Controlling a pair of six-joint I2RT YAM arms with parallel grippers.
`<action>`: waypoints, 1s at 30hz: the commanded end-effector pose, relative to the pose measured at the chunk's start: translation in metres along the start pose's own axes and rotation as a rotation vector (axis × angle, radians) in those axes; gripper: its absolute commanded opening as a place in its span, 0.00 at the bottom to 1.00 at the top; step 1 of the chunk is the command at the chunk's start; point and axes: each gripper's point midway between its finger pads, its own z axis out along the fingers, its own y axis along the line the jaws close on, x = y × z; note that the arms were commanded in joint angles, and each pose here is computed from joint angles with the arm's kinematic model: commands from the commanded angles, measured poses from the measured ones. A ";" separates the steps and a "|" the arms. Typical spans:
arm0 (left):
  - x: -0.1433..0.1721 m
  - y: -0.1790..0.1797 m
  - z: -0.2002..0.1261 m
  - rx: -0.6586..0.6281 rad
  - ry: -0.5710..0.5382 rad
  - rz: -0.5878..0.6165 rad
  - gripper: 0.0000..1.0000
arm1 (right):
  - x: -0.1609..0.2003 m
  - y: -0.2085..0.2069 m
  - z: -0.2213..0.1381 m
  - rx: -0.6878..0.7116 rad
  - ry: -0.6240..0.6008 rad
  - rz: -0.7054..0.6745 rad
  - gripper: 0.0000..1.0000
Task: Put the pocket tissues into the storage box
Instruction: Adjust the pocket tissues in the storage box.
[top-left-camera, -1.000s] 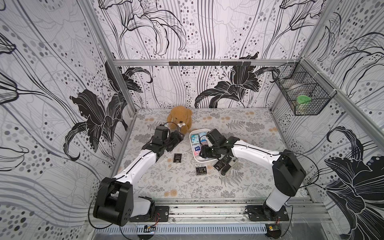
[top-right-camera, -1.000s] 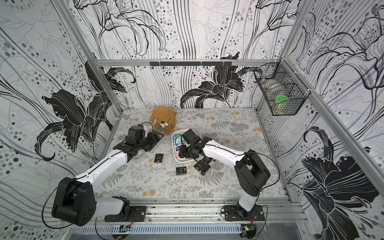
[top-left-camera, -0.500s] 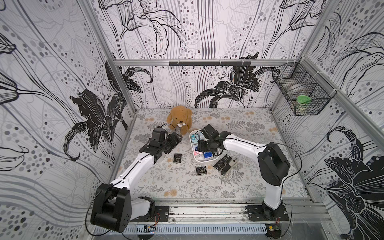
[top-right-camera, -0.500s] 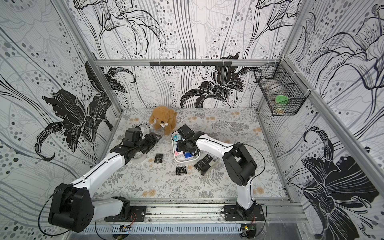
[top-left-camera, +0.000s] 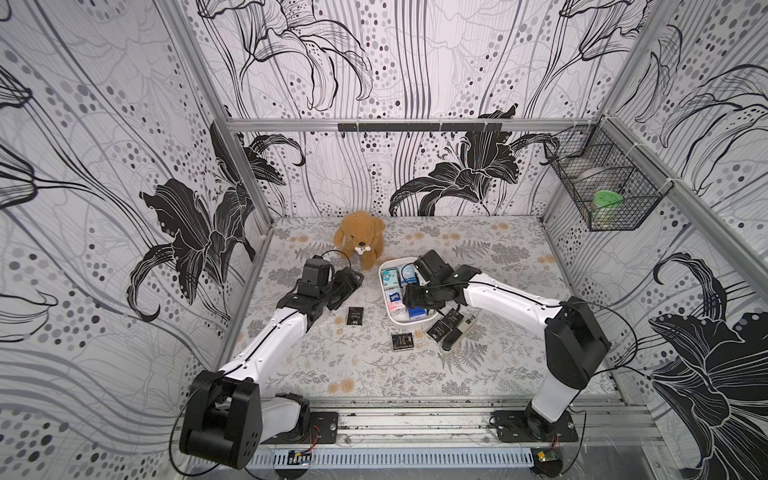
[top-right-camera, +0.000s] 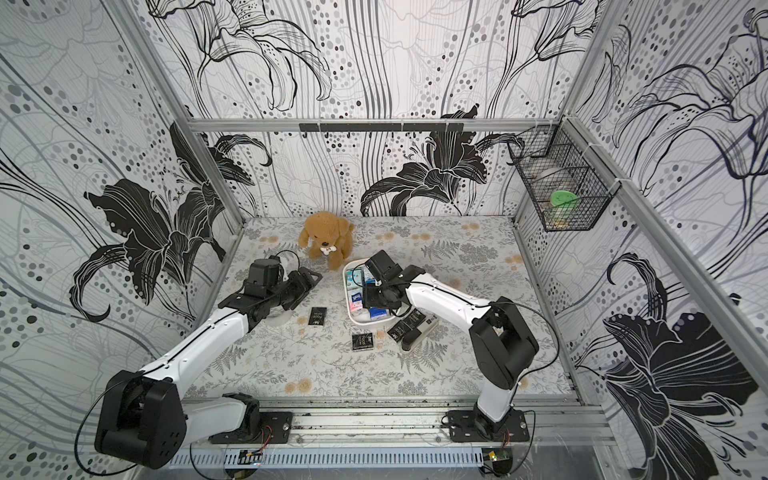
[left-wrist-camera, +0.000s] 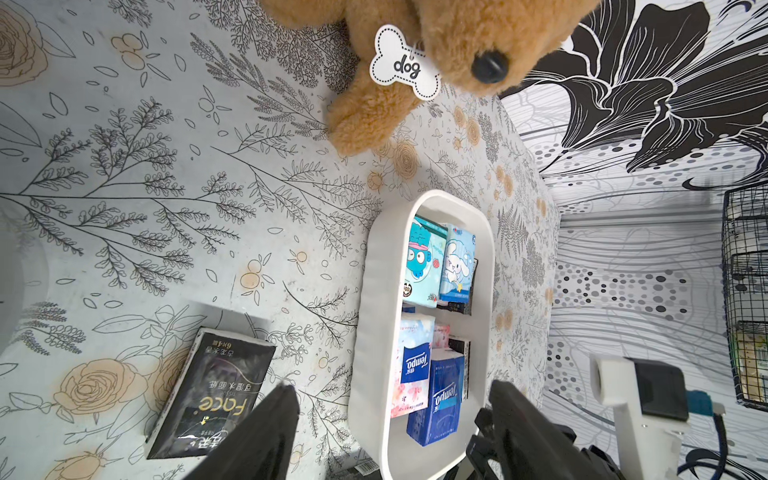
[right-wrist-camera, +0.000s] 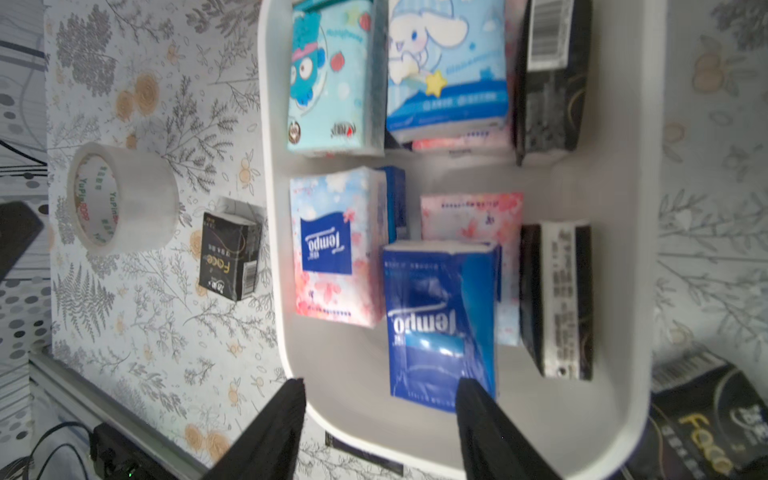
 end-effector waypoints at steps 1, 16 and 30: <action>-0.005 -0.006 -0.002 0.036 -0.020 0.013 0.77 | 0.026 0.000 -0.005 -0.018 0.078 0.027 0.64; -0.003 0.001 0.000 0.014 -0.016 0.015 0.77 | 0.042 -0.004 0.018 0.030 0.161 0.029 0.66; -0.004 0.000 -0.003 0.008 -0.019 0.020 0.77 | -0.002 0.006 0.034 0.086 0.072 -0.047 0.66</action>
